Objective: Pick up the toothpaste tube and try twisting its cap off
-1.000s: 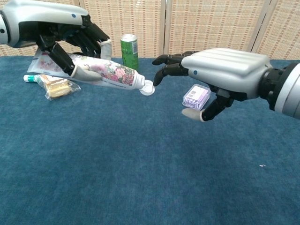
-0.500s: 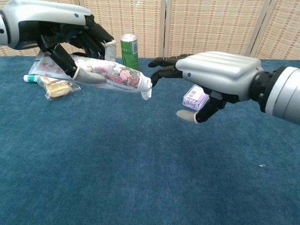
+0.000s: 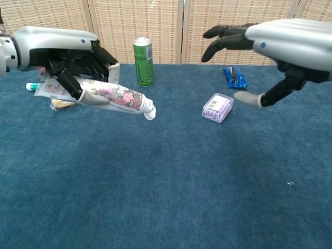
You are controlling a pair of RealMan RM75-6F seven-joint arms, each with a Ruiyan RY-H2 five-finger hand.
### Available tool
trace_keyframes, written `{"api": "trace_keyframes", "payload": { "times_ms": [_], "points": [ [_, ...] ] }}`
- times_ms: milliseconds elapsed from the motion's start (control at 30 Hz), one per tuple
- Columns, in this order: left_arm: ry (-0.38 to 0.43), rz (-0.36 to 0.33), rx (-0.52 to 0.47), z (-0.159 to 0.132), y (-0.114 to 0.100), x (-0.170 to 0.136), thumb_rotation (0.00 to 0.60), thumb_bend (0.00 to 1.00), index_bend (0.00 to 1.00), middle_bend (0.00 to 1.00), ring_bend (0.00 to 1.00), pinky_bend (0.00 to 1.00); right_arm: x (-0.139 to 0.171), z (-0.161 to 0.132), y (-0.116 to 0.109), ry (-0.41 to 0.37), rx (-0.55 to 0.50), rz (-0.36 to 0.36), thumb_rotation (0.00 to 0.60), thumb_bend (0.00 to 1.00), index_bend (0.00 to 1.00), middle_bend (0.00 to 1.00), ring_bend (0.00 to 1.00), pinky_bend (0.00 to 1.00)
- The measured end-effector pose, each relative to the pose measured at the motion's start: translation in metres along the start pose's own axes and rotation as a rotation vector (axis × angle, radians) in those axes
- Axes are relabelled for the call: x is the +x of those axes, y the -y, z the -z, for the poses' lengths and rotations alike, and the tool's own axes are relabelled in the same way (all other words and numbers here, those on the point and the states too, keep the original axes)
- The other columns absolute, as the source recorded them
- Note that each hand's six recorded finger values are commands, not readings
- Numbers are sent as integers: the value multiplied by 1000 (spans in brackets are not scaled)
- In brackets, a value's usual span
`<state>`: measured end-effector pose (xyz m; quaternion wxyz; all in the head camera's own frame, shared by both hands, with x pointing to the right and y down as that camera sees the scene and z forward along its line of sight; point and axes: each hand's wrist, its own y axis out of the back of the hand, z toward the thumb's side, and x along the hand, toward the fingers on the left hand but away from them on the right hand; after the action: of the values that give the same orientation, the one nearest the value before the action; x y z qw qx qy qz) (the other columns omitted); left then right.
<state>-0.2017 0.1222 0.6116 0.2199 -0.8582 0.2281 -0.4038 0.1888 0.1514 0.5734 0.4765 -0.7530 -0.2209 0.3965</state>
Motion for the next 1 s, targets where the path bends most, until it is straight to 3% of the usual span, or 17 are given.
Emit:
{"api": "trace_keyframes", "payload": {
  "times_ms": [300, 533, 767, 1000],
  "points": [
    [-33, 23, 14, 40, 17, 9, 600, 371, 515, 600, 365, 221, 44, 50, -26, 138, 5, 53, 600, 303, 228, 20, 0, 0],
    [-63, 43, 9, 65, 30, 12, 600, 370, 455, 473, 272, 208, 65, 68, -29, 199, -2, 68, 600, 303, 228, 20, 0, 0],
    [-94, 53, 33, 83, 39, 11, 600, 370, 452, 425, 241, 202, 77, 83, -34, 248, -2, 82, 600, 304, 228, 20, 0, 0],
    [-114, 20, 107, 93, 40, 9, 600, 370, 448, 421, 239, 202, 85, 92, -36, 275, -5, 87, 600, 303, 228, 20, 0, 0]
  ]
}}
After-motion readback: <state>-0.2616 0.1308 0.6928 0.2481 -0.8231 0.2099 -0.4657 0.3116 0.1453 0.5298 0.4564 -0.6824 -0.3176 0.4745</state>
